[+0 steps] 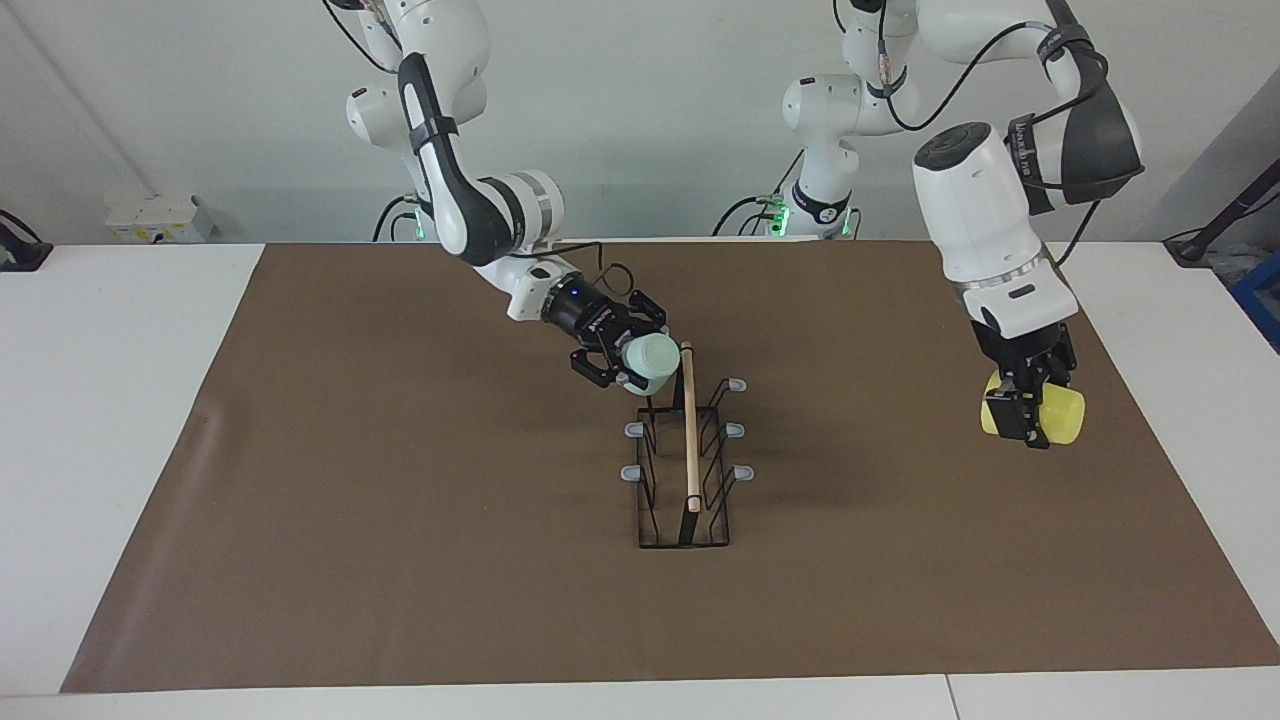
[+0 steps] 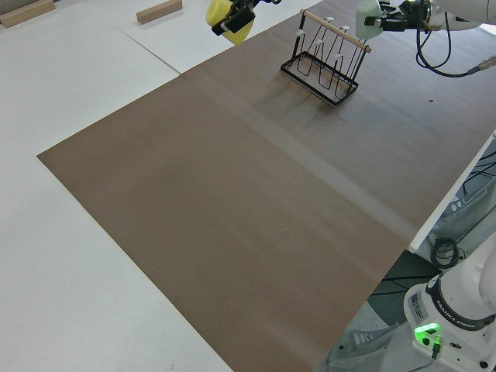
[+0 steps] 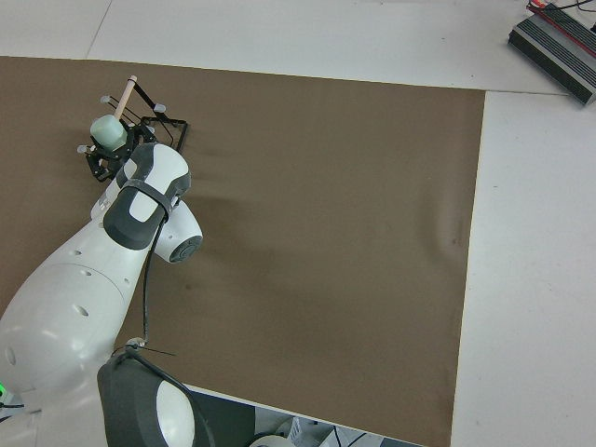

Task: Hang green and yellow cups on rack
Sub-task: 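Carry the yellow cup with the left gripper toward the rack pegs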

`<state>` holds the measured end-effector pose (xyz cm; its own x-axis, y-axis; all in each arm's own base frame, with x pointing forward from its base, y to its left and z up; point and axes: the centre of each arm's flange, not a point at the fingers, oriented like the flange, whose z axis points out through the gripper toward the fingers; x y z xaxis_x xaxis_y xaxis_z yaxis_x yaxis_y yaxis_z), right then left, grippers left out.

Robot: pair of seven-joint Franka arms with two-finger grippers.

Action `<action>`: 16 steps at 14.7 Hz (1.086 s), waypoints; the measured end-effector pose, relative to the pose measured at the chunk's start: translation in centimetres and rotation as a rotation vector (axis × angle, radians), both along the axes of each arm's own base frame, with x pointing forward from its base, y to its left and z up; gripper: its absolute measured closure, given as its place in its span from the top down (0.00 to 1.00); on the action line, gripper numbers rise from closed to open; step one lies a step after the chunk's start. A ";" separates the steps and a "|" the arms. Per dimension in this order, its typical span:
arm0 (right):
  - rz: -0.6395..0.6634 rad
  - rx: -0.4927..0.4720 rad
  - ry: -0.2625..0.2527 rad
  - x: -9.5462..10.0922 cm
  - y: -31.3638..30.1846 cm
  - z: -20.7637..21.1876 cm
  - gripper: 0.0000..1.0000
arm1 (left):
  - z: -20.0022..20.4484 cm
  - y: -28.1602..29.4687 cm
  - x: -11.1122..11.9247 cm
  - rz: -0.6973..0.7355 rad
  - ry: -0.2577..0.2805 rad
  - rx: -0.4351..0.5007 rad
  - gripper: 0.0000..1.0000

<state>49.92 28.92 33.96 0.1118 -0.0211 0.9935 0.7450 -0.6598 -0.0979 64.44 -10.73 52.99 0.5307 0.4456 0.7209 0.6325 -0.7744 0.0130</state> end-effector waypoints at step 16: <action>-0.003 -0.050 -0.018 -0.1 -0.7 -1.9 0.68 | -6.5 -17.3 -13.9 -0.231 -0.231 0.138 0.66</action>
<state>49.85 28.18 32.10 0.0939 0.0285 0.9952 0.7443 -0.6659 -0.0511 50.55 -28.07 46.47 0.4218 0.2230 0.8788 0.4333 -0.9010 0.0206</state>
